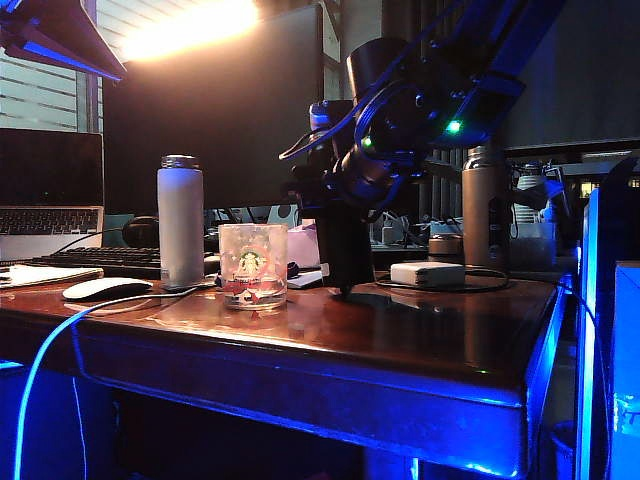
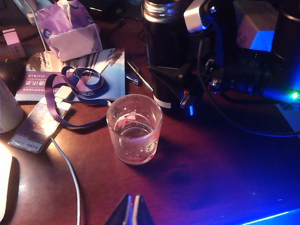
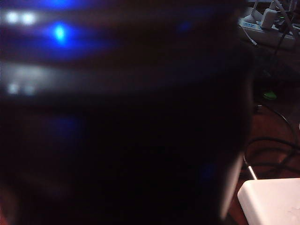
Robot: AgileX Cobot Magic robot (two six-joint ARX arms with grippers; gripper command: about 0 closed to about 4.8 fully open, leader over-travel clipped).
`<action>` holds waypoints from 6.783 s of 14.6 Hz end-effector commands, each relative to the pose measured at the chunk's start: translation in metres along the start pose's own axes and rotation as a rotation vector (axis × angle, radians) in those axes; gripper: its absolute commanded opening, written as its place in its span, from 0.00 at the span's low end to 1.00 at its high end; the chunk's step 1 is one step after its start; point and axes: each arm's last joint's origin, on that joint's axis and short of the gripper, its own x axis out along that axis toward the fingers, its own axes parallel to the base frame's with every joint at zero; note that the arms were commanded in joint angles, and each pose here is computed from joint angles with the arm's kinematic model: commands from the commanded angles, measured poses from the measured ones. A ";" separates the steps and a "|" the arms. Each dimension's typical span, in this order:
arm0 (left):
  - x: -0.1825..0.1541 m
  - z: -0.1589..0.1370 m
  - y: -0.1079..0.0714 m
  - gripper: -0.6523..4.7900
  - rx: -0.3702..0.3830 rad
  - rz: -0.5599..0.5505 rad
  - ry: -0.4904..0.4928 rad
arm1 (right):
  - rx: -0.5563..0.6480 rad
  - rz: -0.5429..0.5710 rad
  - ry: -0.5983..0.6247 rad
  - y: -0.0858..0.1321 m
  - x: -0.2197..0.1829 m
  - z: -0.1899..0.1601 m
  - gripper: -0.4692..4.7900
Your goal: Pick up the black thermos, pour a little water from inside into the glass cup, then place the black thermos back on the table.
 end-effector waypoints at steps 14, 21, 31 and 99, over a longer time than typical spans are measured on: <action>-0.001 0.003 0.000 0.18 0.011 -0.001 -0.021 | -0.031 0.062 -0.077 0.002 -0.006 0.019 0.68; -0.001 0.003 0.000 0.18 0.010 -0.001 -0.021 | -0.066 0.056 -0.110 -0.001 -0.012 0.031 0.53; -0.001 0.004 0.000 0.18 0.010 -0.001 -0.021 | -0.075 0.132 -0.042 -0.008 -0.040 0.063 0.53; -0.117 -0.084 -0.103 0.11 -0.125 0.364 -0.245 | 0.062 -0.088 -0.222 -0.104 -0.349 -0.001 0.08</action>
